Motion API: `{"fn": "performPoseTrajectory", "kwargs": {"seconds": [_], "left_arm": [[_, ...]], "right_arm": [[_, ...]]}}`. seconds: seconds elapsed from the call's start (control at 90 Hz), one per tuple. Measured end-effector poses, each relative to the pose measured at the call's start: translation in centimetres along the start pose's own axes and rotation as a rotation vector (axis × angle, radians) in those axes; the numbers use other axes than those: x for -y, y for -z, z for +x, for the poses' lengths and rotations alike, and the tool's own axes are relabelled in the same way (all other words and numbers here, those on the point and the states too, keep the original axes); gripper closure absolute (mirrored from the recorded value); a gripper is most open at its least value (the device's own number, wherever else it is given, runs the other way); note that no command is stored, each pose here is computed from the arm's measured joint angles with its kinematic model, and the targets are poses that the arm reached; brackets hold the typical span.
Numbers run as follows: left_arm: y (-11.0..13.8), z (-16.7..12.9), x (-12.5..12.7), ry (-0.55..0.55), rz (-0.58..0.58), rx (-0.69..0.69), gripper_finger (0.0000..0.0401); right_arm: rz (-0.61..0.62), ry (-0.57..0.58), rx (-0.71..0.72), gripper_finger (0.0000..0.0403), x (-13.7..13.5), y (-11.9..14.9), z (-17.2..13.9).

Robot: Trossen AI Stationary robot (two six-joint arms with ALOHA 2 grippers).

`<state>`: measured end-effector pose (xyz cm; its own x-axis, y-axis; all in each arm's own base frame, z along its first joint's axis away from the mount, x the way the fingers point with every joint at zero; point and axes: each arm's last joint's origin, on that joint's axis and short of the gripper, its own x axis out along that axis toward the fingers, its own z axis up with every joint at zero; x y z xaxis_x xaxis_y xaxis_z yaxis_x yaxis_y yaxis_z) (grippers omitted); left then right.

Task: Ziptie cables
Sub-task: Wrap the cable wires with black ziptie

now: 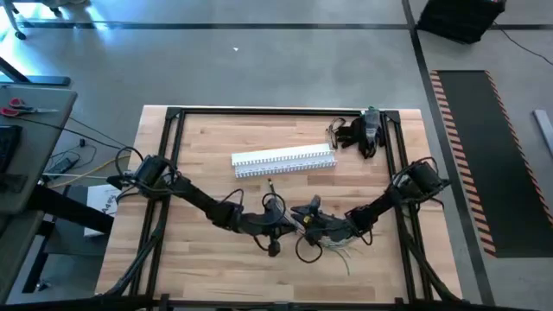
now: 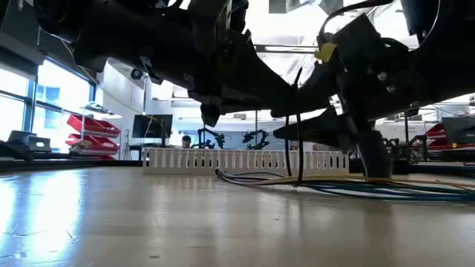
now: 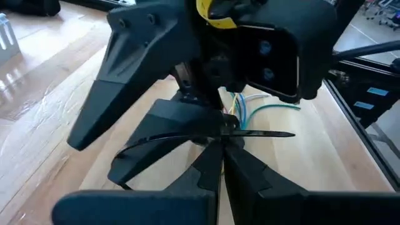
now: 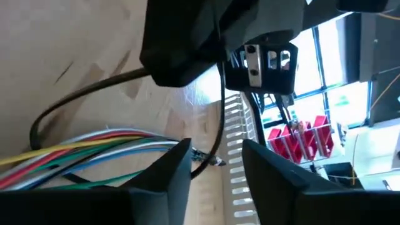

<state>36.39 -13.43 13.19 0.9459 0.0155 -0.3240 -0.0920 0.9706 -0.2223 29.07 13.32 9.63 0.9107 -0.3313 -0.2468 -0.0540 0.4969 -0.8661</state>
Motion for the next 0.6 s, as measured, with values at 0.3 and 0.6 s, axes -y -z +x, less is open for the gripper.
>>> {"fn": "performPoseTrajectory", "kwargs": {"seconds": [0.3, 0.6], "left_arm": [[0.03, 0.0, 0.02, 0.009, 0.0, -0.006, 0.0401], [0.12, 0.11, -0.21, 0.027, -0.041, -0.032, 0.0401]], "right_arm": [[-0.015, -0.015, -0.002, 0.0398, -0.17, 0.06, -0.05], [-0.086, -0.002, 0.014, 0.0403, -0.49, -0.54, -0.75]]}}
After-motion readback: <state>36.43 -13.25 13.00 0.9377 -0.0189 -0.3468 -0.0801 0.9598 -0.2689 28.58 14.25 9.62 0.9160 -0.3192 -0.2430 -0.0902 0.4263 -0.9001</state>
